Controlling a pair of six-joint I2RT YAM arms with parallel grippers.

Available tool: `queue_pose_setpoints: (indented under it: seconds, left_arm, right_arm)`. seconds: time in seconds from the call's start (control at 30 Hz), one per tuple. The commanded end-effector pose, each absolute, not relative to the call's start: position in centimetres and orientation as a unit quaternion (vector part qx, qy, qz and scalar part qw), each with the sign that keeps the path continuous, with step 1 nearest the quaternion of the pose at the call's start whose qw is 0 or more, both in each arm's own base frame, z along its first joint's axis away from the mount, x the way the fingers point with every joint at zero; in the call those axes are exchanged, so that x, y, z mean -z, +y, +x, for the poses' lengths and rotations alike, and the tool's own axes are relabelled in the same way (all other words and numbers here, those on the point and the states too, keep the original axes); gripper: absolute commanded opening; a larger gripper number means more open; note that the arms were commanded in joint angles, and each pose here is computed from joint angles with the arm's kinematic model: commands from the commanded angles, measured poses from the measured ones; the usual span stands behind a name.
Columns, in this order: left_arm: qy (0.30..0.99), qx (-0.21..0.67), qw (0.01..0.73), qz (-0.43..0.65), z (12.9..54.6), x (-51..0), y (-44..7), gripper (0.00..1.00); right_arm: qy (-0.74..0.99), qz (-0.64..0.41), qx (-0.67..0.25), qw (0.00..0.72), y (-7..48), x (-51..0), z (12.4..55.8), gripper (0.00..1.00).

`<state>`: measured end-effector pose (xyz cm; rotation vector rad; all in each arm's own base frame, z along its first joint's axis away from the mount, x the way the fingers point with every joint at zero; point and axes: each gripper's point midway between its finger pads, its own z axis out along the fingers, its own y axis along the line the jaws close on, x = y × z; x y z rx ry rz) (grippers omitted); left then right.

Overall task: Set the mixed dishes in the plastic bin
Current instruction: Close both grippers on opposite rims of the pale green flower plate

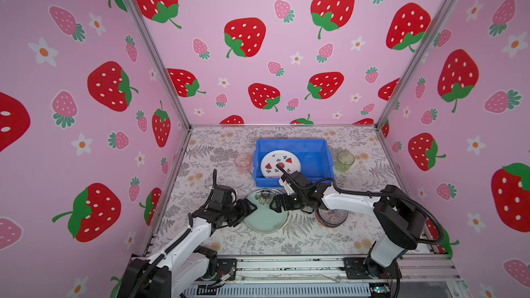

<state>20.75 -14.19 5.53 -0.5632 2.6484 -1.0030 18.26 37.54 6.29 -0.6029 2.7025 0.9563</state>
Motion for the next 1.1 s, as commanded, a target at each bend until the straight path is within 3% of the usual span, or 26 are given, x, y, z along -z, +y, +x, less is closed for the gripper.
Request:
queue_pose_setpoints:
  seconds: [0.0,1.07]
  left_arm:
    - [0.898,0.372,0.144,-0.184,21.4,-7.1,-14.9,0.64]
    - [0.892,0.377,0.162,-0.191,21.9,-8.5,-14.8,0.25]
  right_arm:
    - [0.901,-0.217,-0.361,0.103,39.2,-7.5,17.4,0.96]
    - [0.9,-0.219,-0.363,0.103,39.4,-7.6,17.4,0.96]
